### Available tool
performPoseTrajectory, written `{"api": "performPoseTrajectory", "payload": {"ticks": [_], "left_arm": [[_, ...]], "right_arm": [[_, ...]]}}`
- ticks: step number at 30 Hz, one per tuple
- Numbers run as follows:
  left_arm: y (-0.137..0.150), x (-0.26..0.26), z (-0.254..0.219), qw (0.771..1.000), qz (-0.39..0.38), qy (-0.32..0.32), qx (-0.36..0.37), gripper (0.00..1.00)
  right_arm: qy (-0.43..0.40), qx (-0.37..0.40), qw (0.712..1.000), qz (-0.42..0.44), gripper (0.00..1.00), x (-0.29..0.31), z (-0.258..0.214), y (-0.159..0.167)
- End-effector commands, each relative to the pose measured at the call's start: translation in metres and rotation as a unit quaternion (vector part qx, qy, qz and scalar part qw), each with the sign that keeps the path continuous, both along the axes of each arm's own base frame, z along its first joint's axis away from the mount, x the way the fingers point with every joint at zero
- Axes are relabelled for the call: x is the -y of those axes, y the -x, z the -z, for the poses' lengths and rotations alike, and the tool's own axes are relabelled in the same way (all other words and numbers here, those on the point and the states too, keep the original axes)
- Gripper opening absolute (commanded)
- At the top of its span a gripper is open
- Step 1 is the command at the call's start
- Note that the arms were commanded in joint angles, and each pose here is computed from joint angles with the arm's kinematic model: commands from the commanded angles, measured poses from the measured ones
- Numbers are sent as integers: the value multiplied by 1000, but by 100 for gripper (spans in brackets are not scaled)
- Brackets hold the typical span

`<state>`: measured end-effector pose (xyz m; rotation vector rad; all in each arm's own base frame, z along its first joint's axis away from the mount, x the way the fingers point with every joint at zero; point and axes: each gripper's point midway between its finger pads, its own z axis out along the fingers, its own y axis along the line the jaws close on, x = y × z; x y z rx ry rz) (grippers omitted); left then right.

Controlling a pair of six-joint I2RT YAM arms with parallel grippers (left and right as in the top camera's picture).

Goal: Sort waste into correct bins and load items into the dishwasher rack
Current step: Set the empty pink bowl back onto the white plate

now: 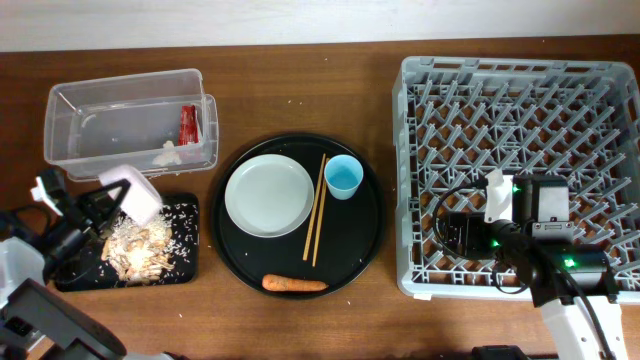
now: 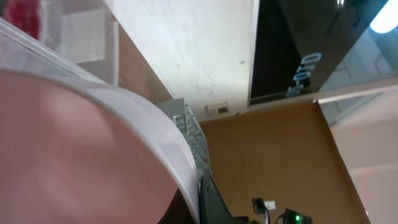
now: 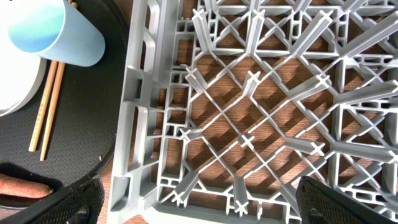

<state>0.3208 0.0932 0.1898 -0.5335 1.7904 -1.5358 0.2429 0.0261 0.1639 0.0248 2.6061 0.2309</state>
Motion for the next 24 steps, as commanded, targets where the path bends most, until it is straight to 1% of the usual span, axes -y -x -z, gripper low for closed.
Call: {"api": "performPoseTrajectory", "payload": {"ticks": [1, 3, 4, 6, 9, 10, 11, 13, 15, 16, 18, 20, 23, 24], "left_arm": [[-7, 33, -8, 998, 51, -8, 24, 0], [-10, 56, -12, 996, 85, -20, 36, 0], [-11, 69, -11, 993, 104, -38, 35, 0], [-15, 95, 1, 983, 139, -117, 1, 0], [-23, 118, 20, 959, 165, -225, -59, 0], [-29, 131, 27, 942, 175, -273, -80, 0], [-33, 142, 31, 931, 184, -303, -83, 0], [-42, 172, 42, 901, 202, -376, -75, 0], [-48, 191, 62, 855, 201, -471, -81, 0], [-48, 201, 68, 839, 206, -498, -76, 0], [-47, 224, 81, 807, 221, -543, -67, 0], [-44, 240, 95, 781, 233, -575, -65, 0], [-36, 258, 120, 752, 260, -602, -73, 0], [-35, 258, 125, 748, 260, -606, -78, 0]], "right_arm": [[-5, 8, 1000, 2, 98, 0, -6, -2], [-5, 8, 1000, 2, 98, 0, -6, -2], [-5, 8, 1000, 2, 98, 0, -6, -2], [-5, 8, 1000, 2, 98, 0, -6, -2], [-5, 8, 1000, 2, 98, 0, -6, -2], [-5, 8, 1000, 2, 98, 0, -6, -2], [-5, 8, 1000, 2, 98, 0, -6, -2], [-5, 8, 1000, 2, 98, 0, -6, -2], [-5, 8, 1000, 2, 98, 0, -6, -2], [-5, 8, 1000, 2, 98, 0, -6, -2], [-5, 8, 1000, 2, 98, 0, -6, -2], [-5, 7, 1000, 2, 98, 0, -6, -2], [-5, 6, 1000, 2, 98, 0, -5, -1], [-5, 6, 1000, 2, 98, 0, -5, -1]]}}
